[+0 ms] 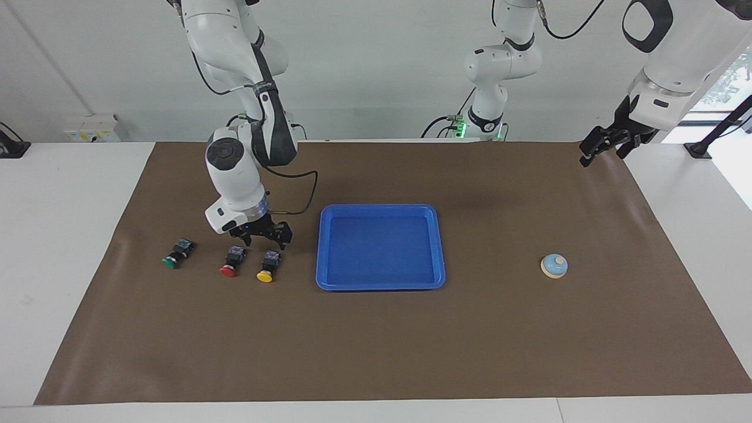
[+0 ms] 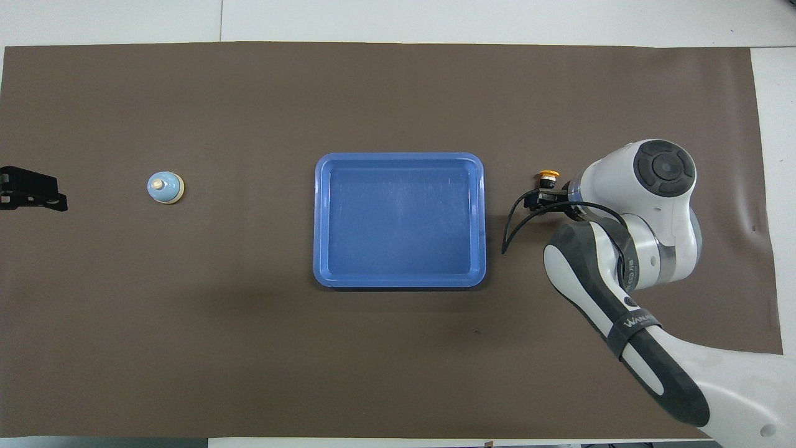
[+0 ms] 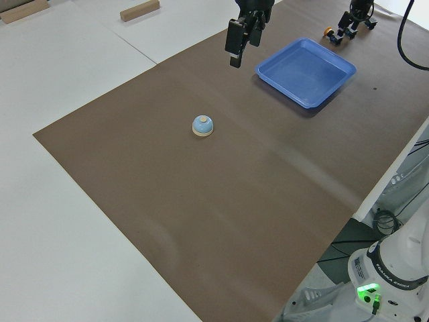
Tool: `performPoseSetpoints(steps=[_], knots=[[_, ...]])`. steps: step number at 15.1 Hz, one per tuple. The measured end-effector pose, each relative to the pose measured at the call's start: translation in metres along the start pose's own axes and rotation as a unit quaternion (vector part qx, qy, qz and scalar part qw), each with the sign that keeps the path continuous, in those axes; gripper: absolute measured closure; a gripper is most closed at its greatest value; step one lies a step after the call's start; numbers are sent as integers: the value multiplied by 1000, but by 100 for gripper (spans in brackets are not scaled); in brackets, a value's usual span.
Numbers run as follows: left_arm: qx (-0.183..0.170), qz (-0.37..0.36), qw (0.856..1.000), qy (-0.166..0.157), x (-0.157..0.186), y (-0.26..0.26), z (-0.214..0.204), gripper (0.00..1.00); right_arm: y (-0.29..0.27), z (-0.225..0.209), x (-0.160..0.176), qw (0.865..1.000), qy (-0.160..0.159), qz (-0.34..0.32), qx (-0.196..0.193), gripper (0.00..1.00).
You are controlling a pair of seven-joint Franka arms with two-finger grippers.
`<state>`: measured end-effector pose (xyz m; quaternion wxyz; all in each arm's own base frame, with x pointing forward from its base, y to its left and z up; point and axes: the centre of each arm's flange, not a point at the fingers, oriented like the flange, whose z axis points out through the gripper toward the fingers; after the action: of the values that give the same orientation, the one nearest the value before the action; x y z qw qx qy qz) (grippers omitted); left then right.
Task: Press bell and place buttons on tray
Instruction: 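Reach the right gripper to the yellow button and grasp it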
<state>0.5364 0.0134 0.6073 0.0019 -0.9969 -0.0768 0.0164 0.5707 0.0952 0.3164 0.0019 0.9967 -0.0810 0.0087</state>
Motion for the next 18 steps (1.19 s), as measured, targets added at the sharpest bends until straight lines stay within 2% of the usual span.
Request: performPoseSetpoints(steps=[6,12,18], knots=[[0,0,1000,0,0,0,0,0,-2,25,5,1000,6,15,3,0],[0,0,1000,0,0,0,0,0,-2,31,10,999,17,36,7,0],[0,0,1000,0,0,0,0,0,0,30,11,999,19,44,8,8]])
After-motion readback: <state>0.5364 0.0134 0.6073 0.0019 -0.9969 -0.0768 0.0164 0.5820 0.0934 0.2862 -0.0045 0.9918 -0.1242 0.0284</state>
